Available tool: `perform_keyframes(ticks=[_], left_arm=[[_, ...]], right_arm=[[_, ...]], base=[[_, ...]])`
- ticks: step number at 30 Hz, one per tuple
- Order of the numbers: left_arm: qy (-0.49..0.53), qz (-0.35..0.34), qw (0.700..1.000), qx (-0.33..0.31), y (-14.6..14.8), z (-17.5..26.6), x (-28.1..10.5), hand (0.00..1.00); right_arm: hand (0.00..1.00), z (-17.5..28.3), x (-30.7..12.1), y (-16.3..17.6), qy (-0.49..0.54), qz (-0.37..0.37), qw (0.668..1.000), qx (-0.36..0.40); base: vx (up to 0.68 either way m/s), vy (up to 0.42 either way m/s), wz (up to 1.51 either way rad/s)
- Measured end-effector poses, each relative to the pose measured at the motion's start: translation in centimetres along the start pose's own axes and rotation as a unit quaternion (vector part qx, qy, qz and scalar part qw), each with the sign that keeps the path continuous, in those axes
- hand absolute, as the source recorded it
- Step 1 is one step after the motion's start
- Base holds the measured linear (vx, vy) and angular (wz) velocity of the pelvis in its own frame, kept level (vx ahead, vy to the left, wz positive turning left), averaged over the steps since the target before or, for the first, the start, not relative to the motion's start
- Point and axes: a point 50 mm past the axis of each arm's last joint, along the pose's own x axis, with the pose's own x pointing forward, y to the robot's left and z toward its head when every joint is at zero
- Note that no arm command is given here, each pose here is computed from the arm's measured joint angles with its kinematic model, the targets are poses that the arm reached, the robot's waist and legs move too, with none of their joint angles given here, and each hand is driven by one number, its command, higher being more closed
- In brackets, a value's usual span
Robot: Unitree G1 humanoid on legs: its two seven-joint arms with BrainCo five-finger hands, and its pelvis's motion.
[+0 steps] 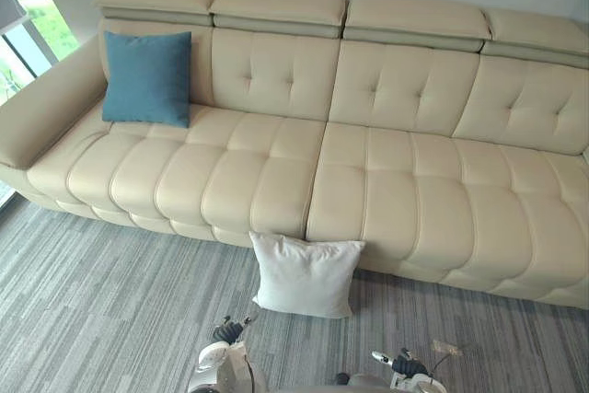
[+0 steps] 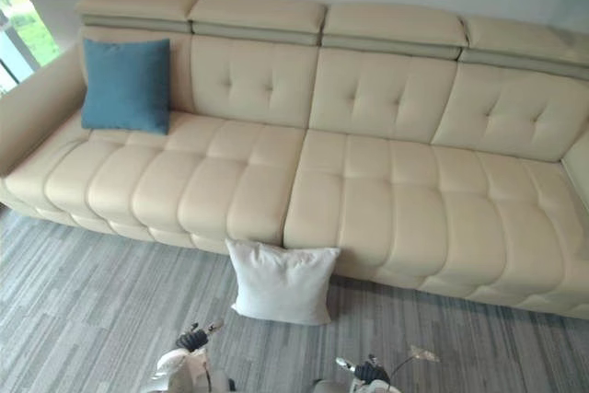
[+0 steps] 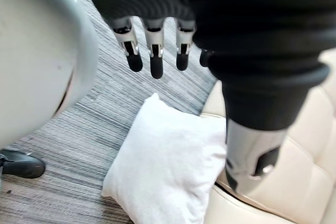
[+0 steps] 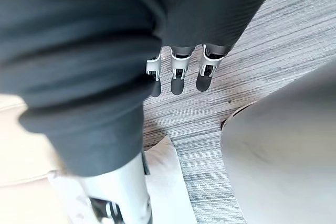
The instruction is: Pick up cushions and gather them together orderly.
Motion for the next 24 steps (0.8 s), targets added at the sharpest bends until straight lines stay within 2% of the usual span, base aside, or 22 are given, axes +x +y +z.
perform_keyframes(ticks=[3, 8, 14, 20, 24], left_arm=[[-0.002, -0.005, 1.0, -0.004, -0.4, 0.0, -0.1, 0.0], [0.001, 0.017, 1.0, 0.001, 1.3, -0.4, -0.2, 0.0], [0.022, 0.017, 1.0, 0.005, 1.3, -1.3, -0.2, 0.0], [0.02, 0.023, 1.0, 0.006, 1.8, -1.3, -0.2, 0.0], [0.034, 0.004, 0.999, -0.006, -0.1, -2.0, -0.4, 0.0]], right_arm=[[0.0, 0.4, 0.1, -0.1, -0.004, -0.003, 1.0, -0.003], [0.0, 0.1, 0.0, 0.7, 0.001, 0.011, 1.0, -0.014], [0.0, 1.4, 0.2, 1.2, -0.02, 0.017, 0.999, -0.028], [0.0, 1.5, 0.3, 1.7, -0.021, 0.026, 0.998, -0.049], [0.0, 2.5, 0.5, 1.0, -0.031, 0.018, 0.997, -0.066]], base=[[0.05, 0.137, -0.1], [0.12, 0.238, -0.71], [0.19, 0.153, -0.45], [0.18, -0.084, 0.19], [0.17, -0.168, 0.1]])
